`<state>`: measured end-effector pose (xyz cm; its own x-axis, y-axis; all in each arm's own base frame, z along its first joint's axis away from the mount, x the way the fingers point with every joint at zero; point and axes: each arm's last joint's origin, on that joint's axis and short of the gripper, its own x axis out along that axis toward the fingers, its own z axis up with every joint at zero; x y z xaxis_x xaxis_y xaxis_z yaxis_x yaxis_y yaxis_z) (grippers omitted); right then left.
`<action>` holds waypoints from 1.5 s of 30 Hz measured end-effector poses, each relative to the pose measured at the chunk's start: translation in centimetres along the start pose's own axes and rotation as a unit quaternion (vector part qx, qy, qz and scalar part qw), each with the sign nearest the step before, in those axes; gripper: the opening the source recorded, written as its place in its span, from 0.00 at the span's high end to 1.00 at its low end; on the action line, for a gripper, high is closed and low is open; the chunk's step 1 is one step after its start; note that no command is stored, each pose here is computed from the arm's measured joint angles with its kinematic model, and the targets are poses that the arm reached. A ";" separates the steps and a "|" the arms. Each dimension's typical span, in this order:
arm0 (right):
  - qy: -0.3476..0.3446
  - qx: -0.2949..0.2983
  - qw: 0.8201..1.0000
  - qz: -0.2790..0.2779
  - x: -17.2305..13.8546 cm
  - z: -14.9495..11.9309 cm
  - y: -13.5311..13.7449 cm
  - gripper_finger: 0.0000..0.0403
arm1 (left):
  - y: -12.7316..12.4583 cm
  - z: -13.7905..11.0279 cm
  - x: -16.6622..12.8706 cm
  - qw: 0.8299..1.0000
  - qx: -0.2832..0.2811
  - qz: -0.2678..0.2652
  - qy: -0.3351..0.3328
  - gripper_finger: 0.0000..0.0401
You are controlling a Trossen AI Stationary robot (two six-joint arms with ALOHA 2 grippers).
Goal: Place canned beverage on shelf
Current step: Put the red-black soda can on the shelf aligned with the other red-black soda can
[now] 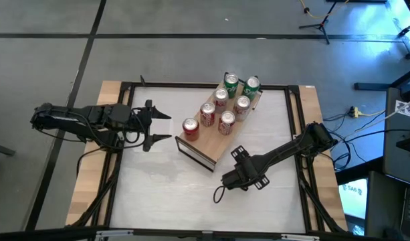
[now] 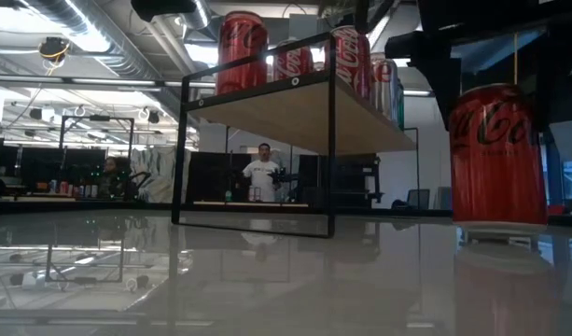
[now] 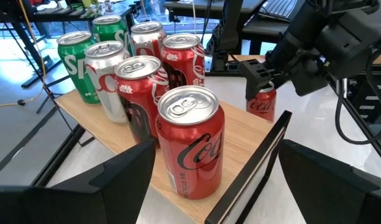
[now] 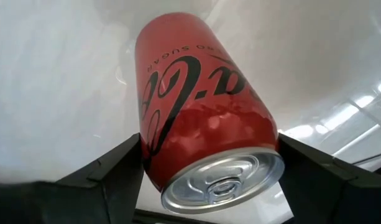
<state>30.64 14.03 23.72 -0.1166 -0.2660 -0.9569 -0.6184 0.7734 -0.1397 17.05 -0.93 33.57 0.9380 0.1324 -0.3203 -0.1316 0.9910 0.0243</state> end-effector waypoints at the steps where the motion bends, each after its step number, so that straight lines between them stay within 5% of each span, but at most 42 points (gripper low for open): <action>1: -0.003 0.001 1.000 0.000 0.0 0.1 0.0 0.24 | 0.0 0.0 0.0 1.000 0.000 0.000 0.000 0.18; 45: -0.044 0.005 0.997 0.065 -0.1 0.6 0.3 0.24 | 0.0 0.0 0.0 1.000 0.000 0.000 0.000 0.18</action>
<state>30.94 14.60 23.65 -0.1257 -0.1124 -0.9857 -0.5955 0.8032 -0.0156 17.05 -0.93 33.55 0.9379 0.1324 -0.3207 -0.1316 0.9910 0.0243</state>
